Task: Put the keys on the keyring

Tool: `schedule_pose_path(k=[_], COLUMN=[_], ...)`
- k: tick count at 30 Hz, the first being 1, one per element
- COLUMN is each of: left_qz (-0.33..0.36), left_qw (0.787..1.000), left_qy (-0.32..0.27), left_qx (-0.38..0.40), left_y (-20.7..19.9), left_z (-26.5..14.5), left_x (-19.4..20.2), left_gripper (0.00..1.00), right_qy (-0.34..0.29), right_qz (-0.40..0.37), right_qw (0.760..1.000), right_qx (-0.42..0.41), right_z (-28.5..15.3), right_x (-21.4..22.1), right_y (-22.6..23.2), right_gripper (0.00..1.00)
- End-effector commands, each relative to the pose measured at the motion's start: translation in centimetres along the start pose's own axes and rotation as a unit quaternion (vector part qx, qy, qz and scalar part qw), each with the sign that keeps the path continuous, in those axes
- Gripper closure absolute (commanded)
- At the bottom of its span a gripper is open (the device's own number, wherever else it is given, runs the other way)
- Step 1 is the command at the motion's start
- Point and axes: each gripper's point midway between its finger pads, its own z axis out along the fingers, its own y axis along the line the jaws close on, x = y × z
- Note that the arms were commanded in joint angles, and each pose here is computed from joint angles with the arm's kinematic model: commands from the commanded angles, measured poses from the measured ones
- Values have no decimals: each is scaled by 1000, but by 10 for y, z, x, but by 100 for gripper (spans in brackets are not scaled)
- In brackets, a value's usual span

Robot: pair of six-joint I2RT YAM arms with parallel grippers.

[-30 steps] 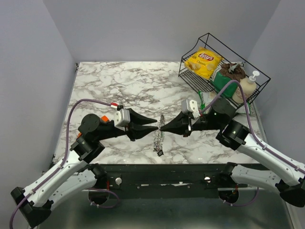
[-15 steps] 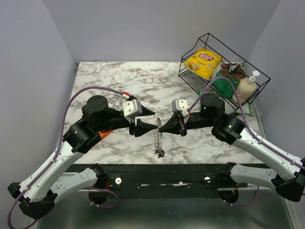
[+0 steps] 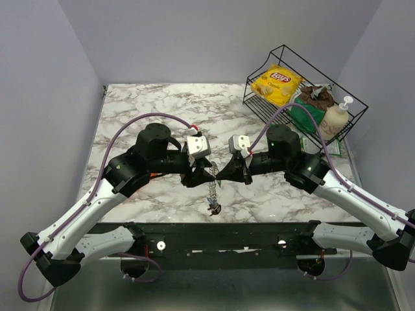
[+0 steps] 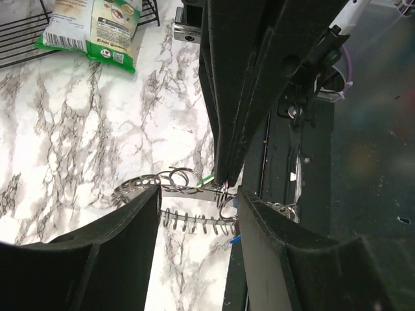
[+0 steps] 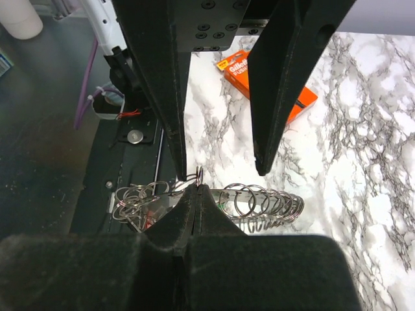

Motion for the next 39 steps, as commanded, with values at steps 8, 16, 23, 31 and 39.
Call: schedule_pose_path(k=[8, 16, 23, 31, 39], left_qz=[2, -4, -10, 30, 63], left_qw=[1000, 1000, 1000, 993, 968], left_qy=[10, 17, 15, -102, -228], left_qx=[2, 12, -6, -58, -78], left_y=[-2, -2, 4, 11, 4], left_z=[2, 10, 13, 0, -19], left_x=[2, 6, 10, -16, -39], left_gripper=[60, 78, 100, 100, 100], right_qy=[-11, -9, -14, -28, -38], right_qz=[-20, -19, -19, -20, -20], right_qw=[1000, 1000, 999, 993, 991], right_qx=[12, 20, 35, 115, 123], right_z=[-3, -4, -5, -18, -23], right_x=[-16, -14, -17, -20, -17], right_y=[-4, -6, -10, -28, -25], right_gripper=[99, 99, 97, 44, 36])
